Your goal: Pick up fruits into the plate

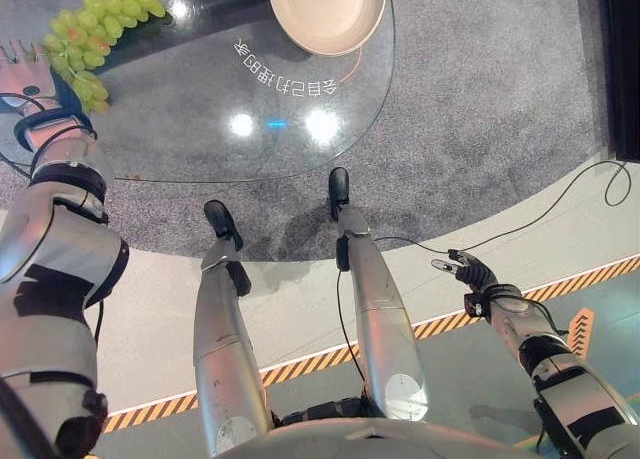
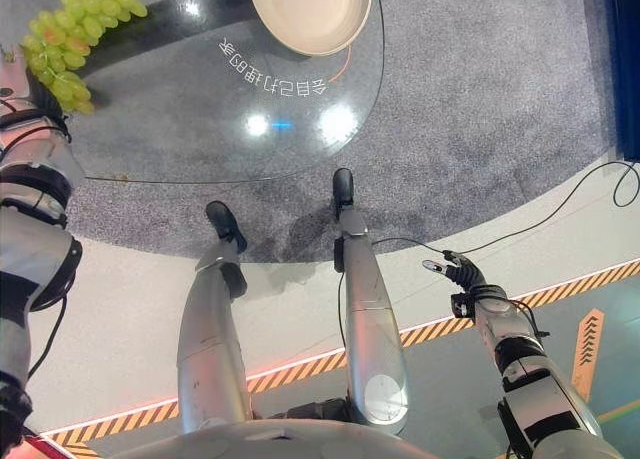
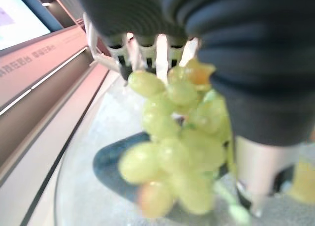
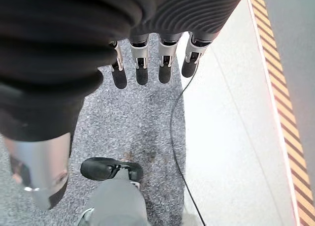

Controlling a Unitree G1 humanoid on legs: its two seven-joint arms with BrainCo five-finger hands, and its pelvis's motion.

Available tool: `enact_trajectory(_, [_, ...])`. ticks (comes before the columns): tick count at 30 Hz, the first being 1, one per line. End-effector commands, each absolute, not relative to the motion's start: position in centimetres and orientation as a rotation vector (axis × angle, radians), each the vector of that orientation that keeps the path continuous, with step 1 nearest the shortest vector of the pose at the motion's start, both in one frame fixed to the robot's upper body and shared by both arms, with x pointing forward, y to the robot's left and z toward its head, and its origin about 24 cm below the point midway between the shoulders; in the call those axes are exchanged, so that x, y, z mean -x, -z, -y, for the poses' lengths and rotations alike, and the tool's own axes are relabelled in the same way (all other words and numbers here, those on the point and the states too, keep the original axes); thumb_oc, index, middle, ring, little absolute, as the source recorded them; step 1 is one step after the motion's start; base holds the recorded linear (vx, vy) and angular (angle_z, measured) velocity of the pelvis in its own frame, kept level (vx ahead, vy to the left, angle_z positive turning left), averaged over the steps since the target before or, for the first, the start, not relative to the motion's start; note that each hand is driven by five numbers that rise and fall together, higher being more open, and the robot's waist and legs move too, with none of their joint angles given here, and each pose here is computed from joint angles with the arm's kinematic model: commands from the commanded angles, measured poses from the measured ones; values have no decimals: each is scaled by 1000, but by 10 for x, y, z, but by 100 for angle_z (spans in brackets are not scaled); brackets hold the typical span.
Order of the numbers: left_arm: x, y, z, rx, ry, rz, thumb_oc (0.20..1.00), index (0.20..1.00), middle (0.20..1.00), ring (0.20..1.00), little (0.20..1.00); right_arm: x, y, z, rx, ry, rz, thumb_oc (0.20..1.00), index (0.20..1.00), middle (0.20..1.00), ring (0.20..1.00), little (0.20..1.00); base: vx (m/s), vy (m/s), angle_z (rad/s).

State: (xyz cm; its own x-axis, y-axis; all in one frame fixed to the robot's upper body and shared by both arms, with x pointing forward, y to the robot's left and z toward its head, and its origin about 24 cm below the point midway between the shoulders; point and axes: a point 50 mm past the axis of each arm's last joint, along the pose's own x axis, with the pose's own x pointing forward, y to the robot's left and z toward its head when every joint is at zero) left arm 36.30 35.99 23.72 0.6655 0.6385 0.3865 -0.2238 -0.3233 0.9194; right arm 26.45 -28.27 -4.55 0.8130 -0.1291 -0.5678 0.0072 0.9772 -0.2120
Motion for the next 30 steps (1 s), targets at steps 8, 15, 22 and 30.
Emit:
enact_trajectory(8, [-348,-230,-383,-1610,-927,-402,576,576,576,576,576,-258,44,288,198,66,-625,1000,1000,1000,1000,1000,0,0,0])
enact_trajectory(15, [-352,-230,-378,-1519,-899,-323,200,200,200,200,200,-255,46,288,201,63,-628,1000,1000,1000,1000,1000,0,0,0])
enact_trajectory(22, [-358,-239,-370,-1447,-894,-196,200,200,200,200,200,-252,48,286,203,65,-616,1000,1000,1000,1000,1000,0,0,0])
enact_trajectory(30, [-360,-239,-366,-1355,-913,-94,200,200,200,200,200,-250,51,283,202,60,-612,1000,1000,1000,1000,1000,-10,-2,4])
